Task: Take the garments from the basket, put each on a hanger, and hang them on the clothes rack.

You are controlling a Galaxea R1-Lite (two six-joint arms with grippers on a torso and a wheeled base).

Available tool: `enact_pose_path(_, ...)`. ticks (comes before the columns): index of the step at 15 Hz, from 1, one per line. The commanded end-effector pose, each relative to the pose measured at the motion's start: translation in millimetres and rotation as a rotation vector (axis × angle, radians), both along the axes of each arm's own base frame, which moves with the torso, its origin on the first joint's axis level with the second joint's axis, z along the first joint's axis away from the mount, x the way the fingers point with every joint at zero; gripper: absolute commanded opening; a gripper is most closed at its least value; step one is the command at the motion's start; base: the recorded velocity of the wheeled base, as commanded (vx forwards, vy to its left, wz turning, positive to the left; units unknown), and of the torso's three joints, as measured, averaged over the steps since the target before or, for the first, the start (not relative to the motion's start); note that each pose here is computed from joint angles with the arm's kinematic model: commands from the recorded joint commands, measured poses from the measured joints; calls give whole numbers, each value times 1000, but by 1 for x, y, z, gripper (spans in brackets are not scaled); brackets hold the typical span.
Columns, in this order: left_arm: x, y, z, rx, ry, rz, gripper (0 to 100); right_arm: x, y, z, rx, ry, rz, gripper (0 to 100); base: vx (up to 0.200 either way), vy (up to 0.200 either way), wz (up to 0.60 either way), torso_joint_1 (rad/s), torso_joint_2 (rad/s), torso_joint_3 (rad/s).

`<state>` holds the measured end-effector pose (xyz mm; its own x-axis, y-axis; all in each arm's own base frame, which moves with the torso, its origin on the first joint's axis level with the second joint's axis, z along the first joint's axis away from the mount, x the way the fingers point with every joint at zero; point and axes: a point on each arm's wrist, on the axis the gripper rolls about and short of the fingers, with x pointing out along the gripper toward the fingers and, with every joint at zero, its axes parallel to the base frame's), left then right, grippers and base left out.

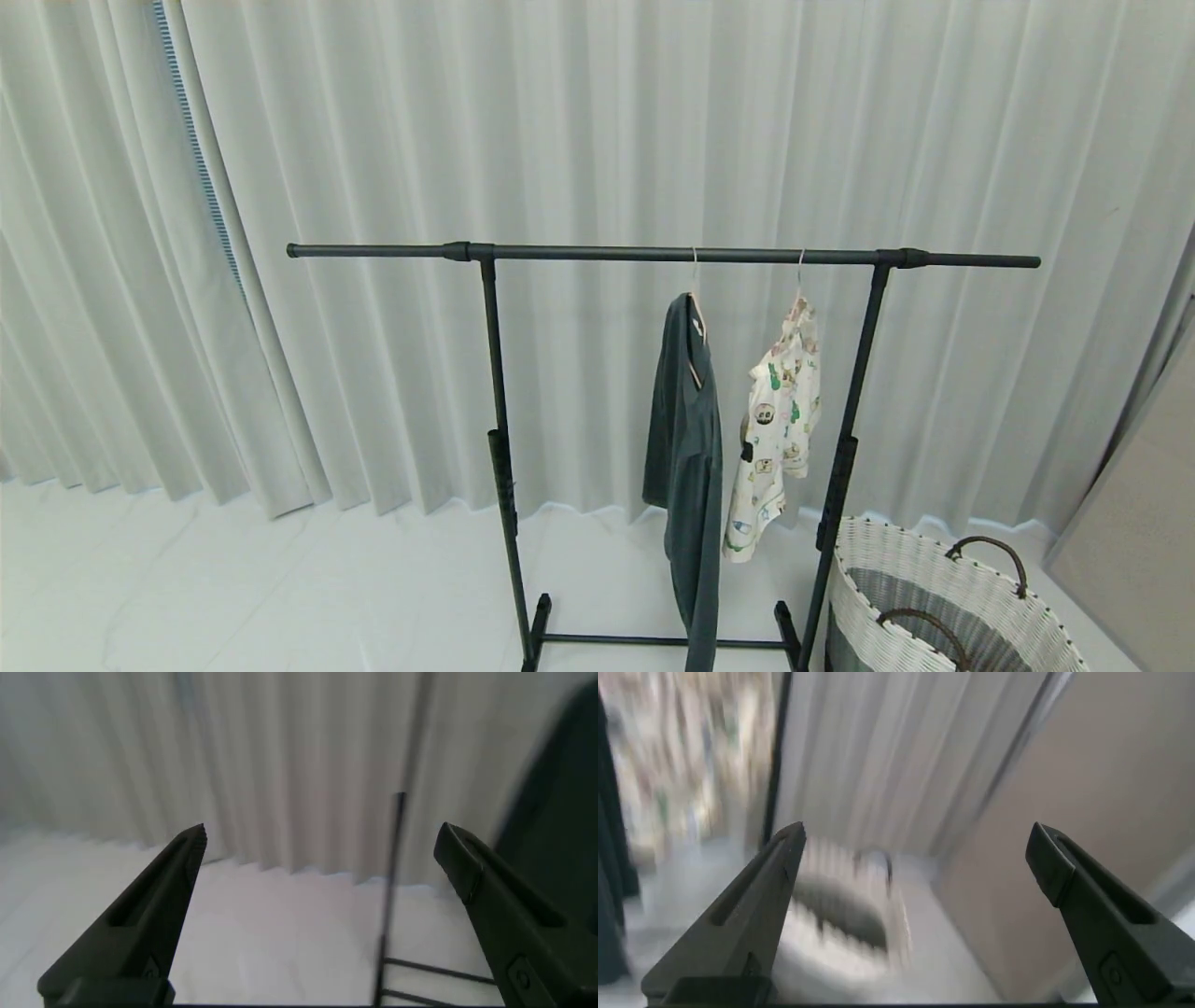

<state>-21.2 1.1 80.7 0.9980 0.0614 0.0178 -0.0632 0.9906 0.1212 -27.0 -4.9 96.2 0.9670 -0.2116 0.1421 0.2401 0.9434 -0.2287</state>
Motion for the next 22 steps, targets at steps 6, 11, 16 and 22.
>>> enact_pose_path(6,-3,-3,-1,-69,-3,-147,100,4,1,-14,239,34,88,100,0,0,0,0,0,0)
enact_pose_path(11,-1,0,-6,-139,22,-13,100,4,4,-15,233,57,199,100,0,0,0,0,0,0)
enact_pose_path(16,-2,0,-6,-161,13,-12,100,4,5,-20,220,118,242,100,0,0,0,0,0,0)
enact_pose_path(22,-2,0,-6,-161,13,-10,100,4,5,-20,207,118,230,100,0,0,0,0,0,0)
